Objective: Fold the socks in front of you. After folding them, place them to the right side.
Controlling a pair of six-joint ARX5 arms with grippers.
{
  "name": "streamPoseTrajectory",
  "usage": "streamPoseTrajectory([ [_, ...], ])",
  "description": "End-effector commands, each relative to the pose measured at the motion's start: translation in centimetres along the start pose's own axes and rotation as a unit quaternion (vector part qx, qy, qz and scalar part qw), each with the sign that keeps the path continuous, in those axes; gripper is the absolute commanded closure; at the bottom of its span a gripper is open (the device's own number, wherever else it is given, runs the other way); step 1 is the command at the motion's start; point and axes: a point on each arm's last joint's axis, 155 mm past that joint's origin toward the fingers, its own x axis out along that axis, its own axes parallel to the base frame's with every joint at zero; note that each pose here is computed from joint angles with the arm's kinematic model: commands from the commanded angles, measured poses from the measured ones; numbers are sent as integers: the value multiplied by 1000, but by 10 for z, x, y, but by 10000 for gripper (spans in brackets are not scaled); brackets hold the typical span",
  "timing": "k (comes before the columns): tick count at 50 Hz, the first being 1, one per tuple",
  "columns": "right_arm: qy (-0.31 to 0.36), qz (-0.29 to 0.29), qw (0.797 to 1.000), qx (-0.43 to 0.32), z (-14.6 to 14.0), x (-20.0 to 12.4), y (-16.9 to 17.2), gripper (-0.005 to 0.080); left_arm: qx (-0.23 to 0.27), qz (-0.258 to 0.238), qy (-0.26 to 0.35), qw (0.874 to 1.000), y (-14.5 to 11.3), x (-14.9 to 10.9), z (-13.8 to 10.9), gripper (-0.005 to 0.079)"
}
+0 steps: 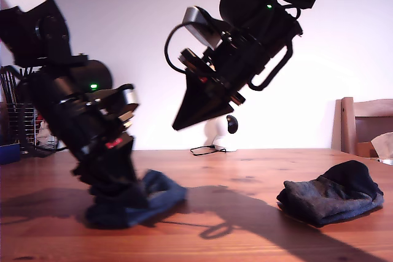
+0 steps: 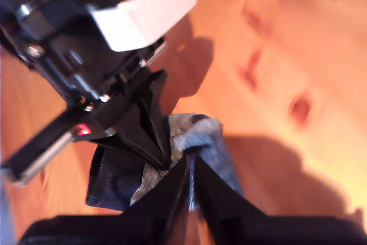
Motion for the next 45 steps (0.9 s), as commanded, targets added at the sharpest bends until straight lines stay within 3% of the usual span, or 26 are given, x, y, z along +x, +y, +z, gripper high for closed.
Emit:
streamPoseTrajectory([
  [1,28,10,1000,11,-20,11,-4,765,19,-17,20,999,-13,14,-10,762],
  [13,90,28,995,18,-55,9,0,733,93,-36,40,994,-39,27,-15,762],
  [24,117,35,992,35,-69,5,3,440,143,-30,54,988,-42,30,-20,762],
  [45,137,43,989,46,-83,12,4,435,212,-18,59,975,-39,33,-21,762],
])
